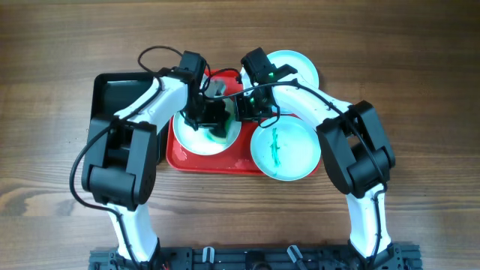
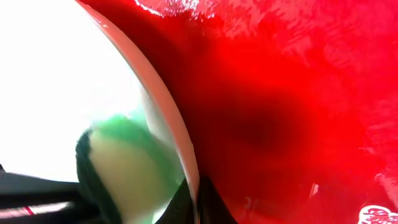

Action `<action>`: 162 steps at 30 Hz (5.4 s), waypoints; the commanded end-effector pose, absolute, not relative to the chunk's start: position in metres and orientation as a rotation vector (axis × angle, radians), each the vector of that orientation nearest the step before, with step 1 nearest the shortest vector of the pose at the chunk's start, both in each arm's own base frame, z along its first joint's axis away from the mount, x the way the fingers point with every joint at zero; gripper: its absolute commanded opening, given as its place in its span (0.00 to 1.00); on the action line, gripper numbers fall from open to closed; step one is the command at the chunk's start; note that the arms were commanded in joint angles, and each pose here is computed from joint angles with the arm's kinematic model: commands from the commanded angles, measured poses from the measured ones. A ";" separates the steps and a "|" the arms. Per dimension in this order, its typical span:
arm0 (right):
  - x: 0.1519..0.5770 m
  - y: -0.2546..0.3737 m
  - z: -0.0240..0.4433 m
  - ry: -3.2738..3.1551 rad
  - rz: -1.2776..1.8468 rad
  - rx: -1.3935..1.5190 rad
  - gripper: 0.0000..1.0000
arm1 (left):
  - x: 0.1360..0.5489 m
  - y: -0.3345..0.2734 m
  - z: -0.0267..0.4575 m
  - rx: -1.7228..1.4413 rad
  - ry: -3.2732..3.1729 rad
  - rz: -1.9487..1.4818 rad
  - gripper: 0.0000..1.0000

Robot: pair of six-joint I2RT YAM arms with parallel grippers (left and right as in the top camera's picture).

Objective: Clean dirty plates on tray and stack at the side

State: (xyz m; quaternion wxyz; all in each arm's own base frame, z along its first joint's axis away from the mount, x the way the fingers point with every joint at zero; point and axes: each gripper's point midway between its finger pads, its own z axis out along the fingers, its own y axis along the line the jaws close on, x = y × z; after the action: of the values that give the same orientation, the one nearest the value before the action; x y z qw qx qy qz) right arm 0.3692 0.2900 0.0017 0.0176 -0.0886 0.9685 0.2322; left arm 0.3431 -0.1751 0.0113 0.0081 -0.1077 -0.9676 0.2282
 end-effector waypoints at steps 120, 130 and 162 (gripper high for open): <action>0.330 0.279 0.181 2.411 -0.110 -0.297 0.04 | 0.401 0.050 0.111 0.822 -3.163 -0.027 0.04; 0.349 0.239 0.195 2.672 0.551 -0.129 0.04 | 0.401 0.050 0.111 0.809 -3.167 -0.028 0.04; 0.320 -0.104 0.032 2.660 0.199 1.013 0.24 | 0.401 -0.027 0.112 0.374 -3.209 0.220 0.04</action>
State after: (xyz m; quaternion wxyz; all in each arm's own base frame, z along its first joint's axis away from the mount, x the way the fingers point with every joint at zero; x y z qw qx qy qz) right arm 0.3195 -0.1026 0.0239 0.1368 0.3474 0.9265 0.0471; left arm 0.4011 -0.0233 0.1076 -0.0422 0.1275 -0.9891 0.0599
